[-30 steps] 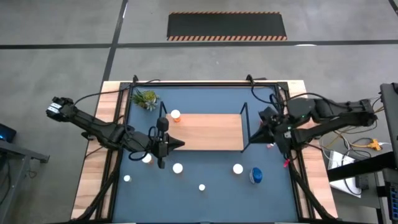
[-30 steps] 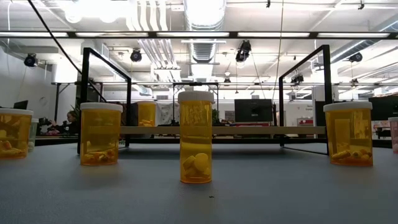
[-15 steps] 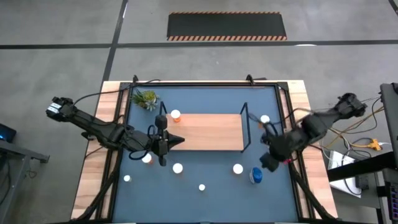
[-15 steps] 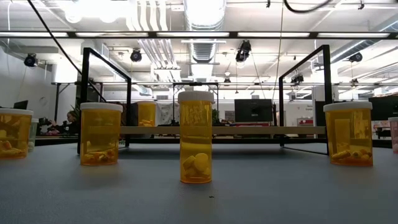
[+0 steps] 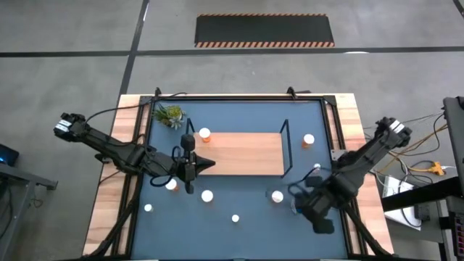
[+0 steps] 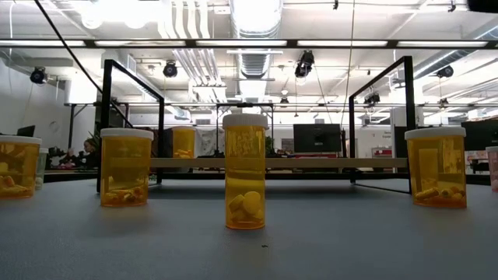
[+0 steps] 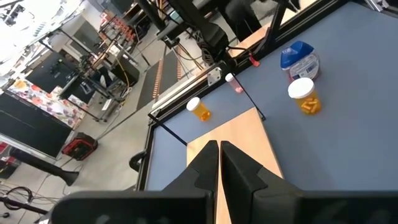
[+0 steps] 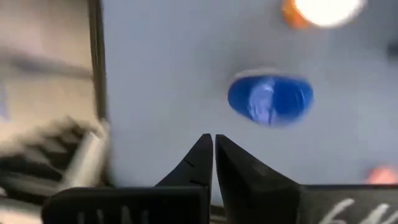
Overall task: Pick and place medicine bottles onto shelf by color
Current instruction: Put the blue pill bottle on to the shelf
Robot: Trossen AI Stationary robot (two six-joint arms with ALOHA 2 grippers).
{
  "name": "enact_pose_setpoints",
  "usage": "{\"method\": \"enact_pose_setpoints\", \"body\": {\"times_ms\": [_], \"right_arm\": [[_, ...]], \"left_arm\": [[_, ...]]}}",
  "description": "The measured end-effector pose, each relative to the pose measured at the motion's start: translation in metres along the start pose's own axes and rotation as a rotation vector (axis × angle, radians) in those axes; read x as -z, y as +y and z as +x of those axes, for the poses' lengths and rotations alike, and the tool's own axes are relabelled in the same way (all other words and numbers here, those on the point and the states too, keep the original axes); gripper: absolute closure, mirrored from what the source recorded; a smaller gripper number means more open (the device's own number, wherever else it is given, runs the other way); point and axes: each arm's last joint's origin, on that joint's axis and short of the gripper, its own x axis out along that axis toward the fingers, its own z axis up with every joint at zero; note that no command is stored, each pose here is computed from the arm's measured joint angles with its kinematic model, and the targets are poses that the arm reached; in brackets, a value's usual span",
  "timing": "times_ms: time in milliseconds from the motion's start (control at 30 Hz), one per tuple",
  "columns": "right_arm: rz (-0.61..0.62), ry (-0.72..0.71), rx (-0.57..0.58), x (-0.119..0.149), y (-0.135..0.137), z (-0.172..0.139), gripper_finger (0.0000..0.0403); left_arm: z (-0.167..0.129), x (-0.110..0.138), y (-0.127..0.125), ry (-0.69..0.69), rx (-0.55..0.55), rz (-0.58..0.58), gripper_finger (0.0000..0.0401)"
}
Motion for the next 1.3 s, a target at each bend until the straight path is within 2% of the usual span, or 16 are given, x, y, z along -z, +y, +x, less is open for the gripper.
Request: {"method": "enact_pose_setpoints", "body": {"times_ms": [100, 167, 300, 400, 567, 767, 867, 1000, 1133, 1300], "right_arm": [[-0.279, 0.077, 0.052, -0.009, 0.004, 0.01, 0.0394], [-0.405, 0.155, 0.128, -0.014, 0.004, 0.016, 0.0394], [-0.564, 0.324, 0.268, -0.023, 0.004, 0.029, 0.0394], [-0.674, 0.392, 0.284, -0.032, 0.008, 0.037, 0.039], [-0.692, 0.391, 0.28, -0.042, 0.013, 0.042, 0.0348], [-0.713, 0.376, 0.301, -0.042, 0.012, 0.037, 0.0253], [-0.784, 0.381, 0.318, -0.042, 0.012, 0.037, 0.0203], [-0.943, 0.41, 0.294, -0.041, 0.011, 0.038, 0.0153], [-1.018, 0.419, 0.273, -0.041, 0.011, 0.041, 0.0131], [-1.062, 0.412, 0.265, -0.041, 0.008, 0.054, 0.0133]], "left_arm": [[0.0, 0.0, 0.0, 0.0, 0.001, -0.007, 0.0401], [0.0, 0.0, 0.0, -0.003, -0.001, -0.011, 0.0401], [0.0, 0.0, 0.0, -0.007, -0.004, -0.014, 0.0401], [0.0, 0.0, 0.0, -0.007, -0.005, -0.014, 0.0401], [0.0, -0.002, 0.001, -0.025, -0.017, -0.029, 0.0401], [0.0, -0.003, 0.002, -0.039, -0.025, -0.039, 0.0401], [0.0, -0.006, 0.003, -0.049, -0.031, -0.047, 0.0401], [0.0, -0.006, 0.004, -0.064, -0.039, -0.057, 0.0401], [0.0, -0.006, 0.004, -0.066, -0.04, -0.06, 0.0401], [0.0, -0.006, 0.004, -0.066, -0.041, -0.06, 0.0401]]}}
